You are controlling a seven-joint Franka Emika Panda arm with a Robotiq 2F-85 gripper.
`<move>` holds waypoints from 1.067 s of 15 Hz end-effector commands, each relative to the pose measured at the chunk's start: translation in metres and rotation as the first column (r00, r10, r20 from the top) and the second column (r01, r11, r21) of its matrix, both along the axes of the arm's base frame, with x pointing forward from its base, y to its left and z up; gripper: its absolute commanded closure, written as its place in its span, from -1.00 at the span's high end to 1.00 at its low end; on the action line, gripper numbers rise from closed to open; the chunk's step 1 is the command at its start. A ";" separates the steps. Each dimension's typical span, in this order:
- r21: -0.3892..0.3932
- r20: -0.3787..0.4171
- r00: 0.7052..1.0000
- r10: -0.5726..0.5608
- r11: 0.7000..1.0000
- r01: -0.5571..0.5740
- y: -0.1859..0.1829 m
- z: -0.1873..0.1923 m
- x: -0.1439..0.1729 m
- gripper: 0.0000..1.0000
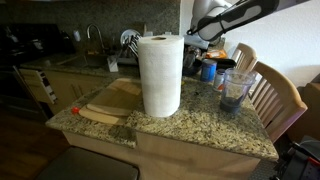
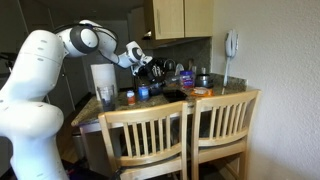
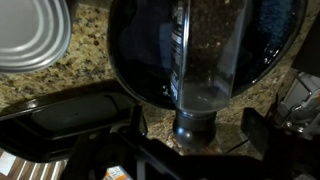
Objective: Place the glass jar in the black bowl
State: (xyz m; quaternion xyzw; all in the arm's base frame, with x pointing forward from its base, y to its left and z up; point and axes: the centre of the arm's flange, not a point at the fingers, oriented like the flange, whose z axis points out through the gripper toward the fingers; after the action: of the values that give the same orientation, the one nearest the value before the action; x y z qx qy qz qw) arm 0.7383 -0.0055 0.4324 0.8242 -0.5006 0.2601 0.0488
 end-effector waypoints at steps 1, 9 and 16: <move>-0.014 0.000 1.000 -0.010 1.000 0.010 0.006 -0.002 0.012 1.00; 0.000 -0.079 0.996 -0.048 0.999 0.048 0.007 -0.026 0.028 1.00; -0.021 -0.112 0.992 -0.066 0.998 0.064 0.008 -0.044 0.017 1.00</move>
State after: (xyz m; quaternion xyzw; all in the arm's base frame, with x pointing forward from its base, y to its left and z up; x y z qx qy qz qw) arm 0.7552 0.0028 0.3881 0.8203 -0.5215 0.2158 0.0923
